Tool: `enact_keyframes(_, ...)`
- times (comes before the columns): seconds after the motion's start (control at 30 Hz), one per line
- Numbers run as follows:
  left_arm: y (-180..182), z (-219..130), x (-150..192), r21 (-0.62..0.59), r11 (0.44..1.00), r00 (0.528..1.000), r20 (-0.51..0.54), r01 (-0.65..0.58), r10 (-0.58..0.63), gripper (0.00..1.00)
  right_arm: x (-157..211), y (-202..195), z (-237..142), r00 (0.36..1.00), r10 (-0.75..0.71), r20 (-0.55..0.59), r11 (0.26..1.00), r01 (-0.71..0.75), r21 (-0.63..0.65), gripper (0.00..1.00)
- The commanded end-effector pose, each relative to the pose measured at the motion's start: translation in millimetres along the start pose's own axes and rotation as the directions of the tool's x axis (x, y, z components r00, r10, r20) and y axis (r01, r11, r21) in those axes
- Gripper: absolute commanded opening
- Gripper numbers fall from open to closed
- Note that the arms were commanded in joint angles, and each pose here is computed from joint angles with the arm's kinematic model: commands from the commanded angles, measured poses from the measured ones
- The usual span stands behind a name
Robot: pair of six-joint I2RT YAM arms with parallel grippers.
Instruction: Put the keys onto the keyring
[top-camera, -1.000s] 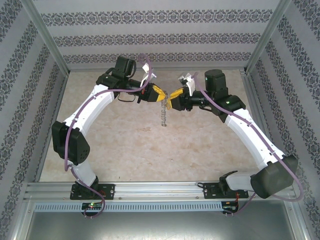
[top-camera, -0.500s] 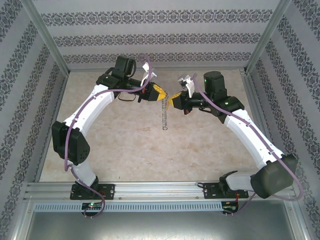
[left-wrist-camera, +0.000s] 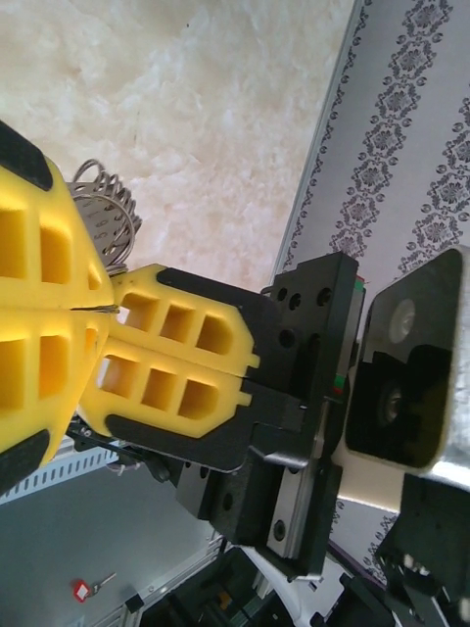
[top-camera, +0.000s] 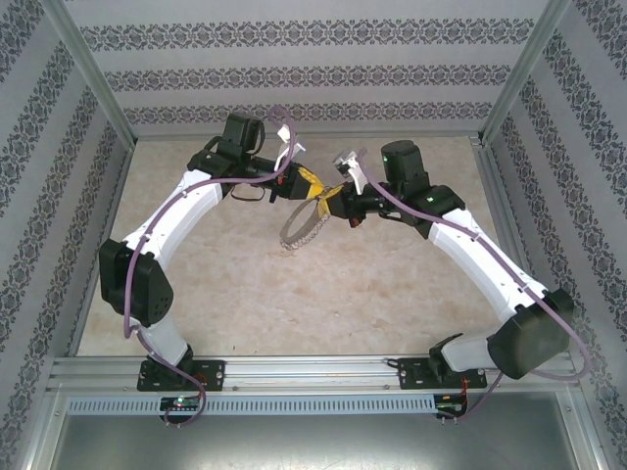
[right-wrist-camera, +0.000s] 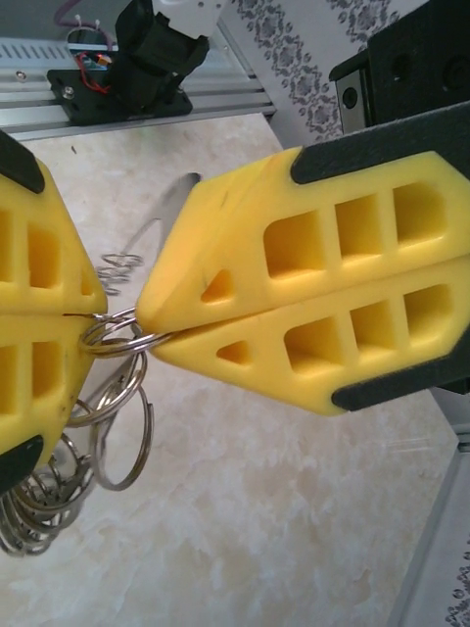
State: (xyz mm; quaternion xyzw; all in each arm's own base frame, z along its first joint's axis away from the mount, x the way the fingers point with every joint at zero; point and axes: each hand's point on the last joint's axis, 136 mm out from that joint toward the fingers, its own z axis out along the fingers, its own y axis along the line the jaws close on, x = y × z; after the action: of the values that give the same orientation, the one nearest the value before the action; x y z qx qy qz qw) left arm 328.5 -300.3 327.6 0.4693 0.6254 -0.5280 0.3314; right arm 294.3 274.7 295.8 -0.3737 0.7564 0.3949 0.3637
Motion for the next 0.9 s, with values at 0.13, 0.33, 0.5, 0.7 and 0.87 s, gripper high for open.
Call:
enact_keyframes(0.13, -15, -2, -23, 0.001, 0.994, 0.993, 0.053, -0.109, 0.109, 0.00, -18, 7, 17, 0.999, -0.040, 0.017, 0.999, 0.040, 0.010, 0.20)
enact_keyframes(0.33, -12, -1, -20, -0.004, 0.994, 0.993, 0.049, -0.105, 0.105, 0.00, -27, 9, -10, 0.996, -0.019, 0.090, 1.000, 0.020, -0.010, 0.34)
enact_keyframes(0.5, -14, -2, -20, 0.000, 0.994, 0.993, 0.051, -0.110, 0.110, 0.00, -40, 0, -56, 0.977, 0.012, 0.213, 1.000, -0.013, 0.001, 0.37)
enact_keyframes(0.7, -16, -2, -21, -0.003, 0.993, 0.992, 0.053, -0.114, 0.114, 0.00, -46, -8, -66, 0.970, 0.020, 0.244, 1.000, -0.022, 0.003, 0.32)
enact_keyframes(0.87, -17, -2, -23, -0.002, 0.993, 0.992, 0.054, -0.115, 0.115, 0.00, -45, -4, -53, 0.972, 0.030, 0.234, 0.997, -0.012, -0.080, 0.30)
